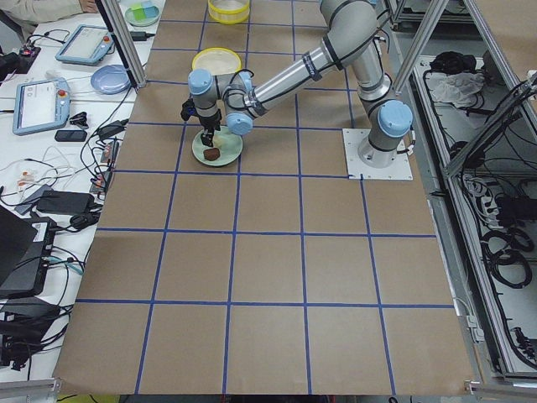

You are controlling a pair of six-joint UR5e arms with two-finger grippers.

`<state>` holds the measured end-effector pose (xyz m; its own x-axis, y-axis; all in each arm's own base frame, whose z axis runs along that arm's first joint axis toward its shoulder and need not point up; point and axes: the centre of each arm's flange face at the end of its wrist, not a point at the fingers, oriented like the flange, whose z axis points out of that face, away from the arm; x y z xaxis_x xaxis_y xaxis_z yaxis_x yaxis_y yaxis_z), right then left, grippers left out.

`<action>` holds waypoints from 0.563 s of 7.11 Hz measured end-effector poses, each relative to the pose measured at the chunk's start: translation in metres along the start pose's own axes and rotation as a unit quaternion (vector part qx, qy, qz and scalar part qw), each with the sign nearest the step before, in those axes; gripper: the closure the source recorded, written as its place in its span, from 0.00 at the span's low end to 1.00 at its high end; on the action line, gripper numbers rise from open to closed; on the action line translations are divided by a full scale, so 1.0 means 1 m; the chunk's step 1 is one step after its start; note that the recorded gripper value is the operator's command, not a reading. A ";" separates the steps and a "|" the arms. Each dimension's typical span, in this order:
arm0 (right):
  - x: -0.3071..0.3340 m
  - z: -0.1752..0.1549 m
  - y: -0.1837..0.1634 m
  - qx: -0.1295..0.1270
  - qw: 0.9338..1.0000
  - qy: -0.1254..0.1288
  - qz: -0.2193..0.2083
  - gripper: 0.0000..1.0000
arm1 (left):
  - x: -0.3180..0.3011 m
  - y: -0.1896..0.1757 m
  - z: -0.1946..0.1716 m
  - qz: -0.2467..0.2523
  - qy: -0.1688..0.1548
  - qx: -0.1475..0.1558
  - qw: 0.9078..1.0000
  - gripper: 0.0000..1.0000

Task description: Stack buns with steamer

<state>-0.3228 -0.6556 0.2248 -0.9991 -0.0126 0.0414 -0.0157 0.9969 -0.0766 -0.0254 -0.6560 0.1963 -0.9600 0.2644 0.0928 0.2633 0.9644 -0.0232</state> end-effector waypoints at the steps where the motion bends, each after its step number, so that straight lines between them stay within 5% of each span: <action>1: 0.001 0.001 -0.001 0.001 1.000 0.000 0.001 0.80 | 0.000 -0.001 0.000 0.000 0.001 0.001 1.000 1.00; 4: 0.001 0.007 -0.002 -0.001 1.000 -0.004 0.001 0.98 | -0.001 -0.013 -0.032 -0.030 -0.020 0.053 0.998 1.00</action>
<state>-0.3241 -0.6581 0.2179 -0.9994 -0.0106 0.0329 -0.0130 0.9971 -0.0745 -0.0249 -0.6688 0.2289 -0.9772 0.2044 0.0570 0.1963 0.9727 -0.1235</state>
